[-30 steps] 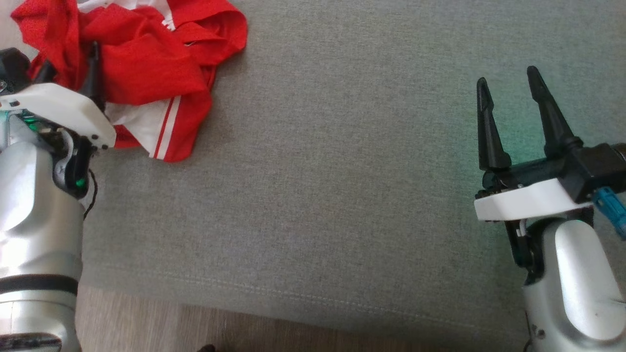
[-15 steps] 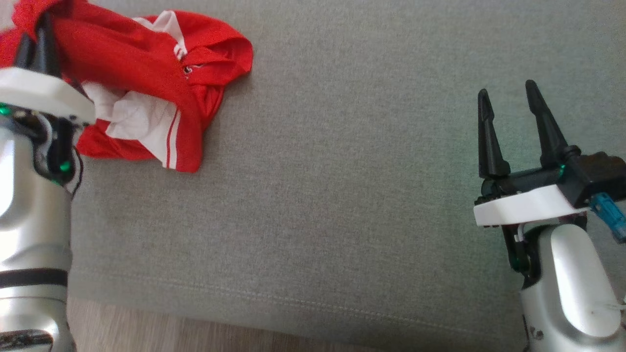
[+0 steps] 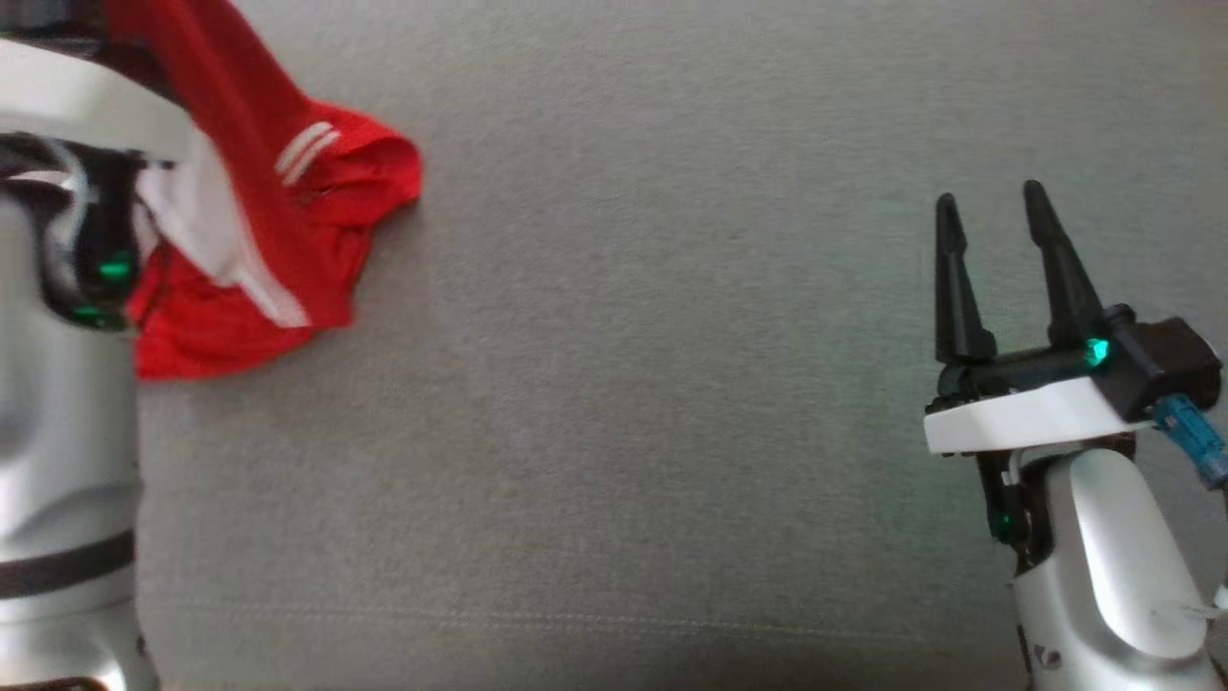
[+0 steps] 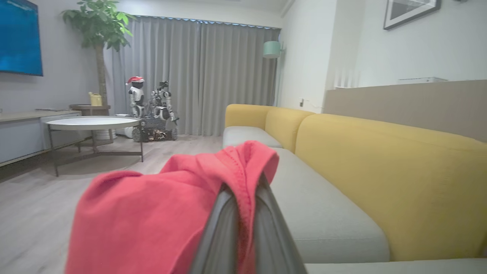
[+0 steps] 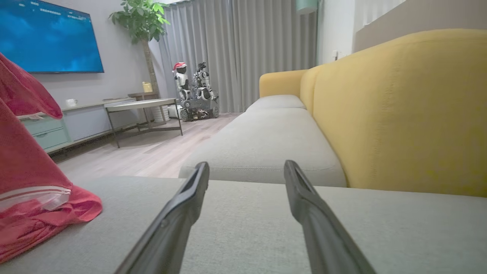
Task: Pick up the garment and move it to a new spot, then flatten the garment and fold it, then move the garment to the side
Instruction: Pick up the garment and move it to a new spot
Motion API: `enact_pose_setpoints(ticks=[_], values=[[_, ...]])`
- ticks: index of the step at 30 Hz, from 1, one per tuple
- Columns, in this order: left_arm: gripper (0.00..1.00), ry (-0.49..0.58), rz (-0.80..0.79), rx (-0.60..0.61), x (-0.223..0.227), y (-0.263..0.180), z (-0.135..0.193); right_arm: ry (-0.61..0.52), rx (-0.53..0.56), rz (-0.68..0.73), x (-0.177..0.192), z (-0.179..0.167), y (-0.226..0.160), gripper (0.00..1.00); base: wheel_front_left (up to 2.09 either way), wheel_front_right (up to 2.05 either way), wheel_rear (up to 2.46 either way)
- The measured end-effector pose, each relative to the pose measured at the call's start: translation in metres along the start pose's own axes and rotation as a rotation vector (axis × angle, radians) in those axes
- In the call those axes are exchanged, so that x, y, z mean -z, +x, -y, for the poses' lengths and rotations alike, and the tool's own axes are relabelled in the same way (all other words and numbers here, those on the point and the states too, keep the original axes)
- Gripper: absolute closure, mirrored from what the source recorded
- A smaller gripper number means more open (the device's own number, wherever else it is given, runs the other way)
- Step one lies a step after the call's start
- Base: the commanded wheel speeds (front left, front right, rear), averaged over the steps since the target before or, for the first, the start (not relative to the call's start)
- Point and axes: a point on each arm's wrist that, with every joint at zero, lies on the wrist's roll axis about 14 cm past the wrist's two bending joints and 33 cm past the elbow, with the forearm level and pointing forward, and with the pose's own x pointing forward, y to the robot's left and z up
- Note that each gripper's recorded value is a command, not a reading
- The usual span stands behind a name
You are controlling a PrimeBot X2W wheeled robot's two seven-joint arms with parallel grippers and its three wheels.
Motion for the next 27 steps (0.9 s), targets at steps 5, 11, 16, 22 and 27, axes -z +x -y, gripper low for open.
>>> enact_pose_setpoints(ticks=[5,11,16,22,27], values=[[1.00,-0.041,0.013,0.114,-0.008,0.009,0.053,-0.017,0.053,0.031,-0.014,0.019,-0.010,0.00,0.00,0.00,0.00],[1.00,-0.094,-0.015,0.322,0.001,0.021,0.146,-0.039,0.117,0.104,-0.042,0.044,-0.016,0.00,0.00,0.00,0.00],[1.00,-0.120,-0.073,0.484,0.025,0.029,0.223,-0.054,0.166,0.137,-0.056,0.063,-0.026,0.00,0.00,0.00,0.00],[1.00,-0.152,-0.231,0.632,0.095,0.016,0.302,-0.064,0.239,0.174,-0.071,0.090,-0.040,0.00,0.00,0.00,0.00],[1.00,-0.230,-0.350,0.848,0.146,-0.037,0.378,-0.099,0.355,0.148,-0.069,0.127,-0.064,0.00,0.00,0.00,0.00]])
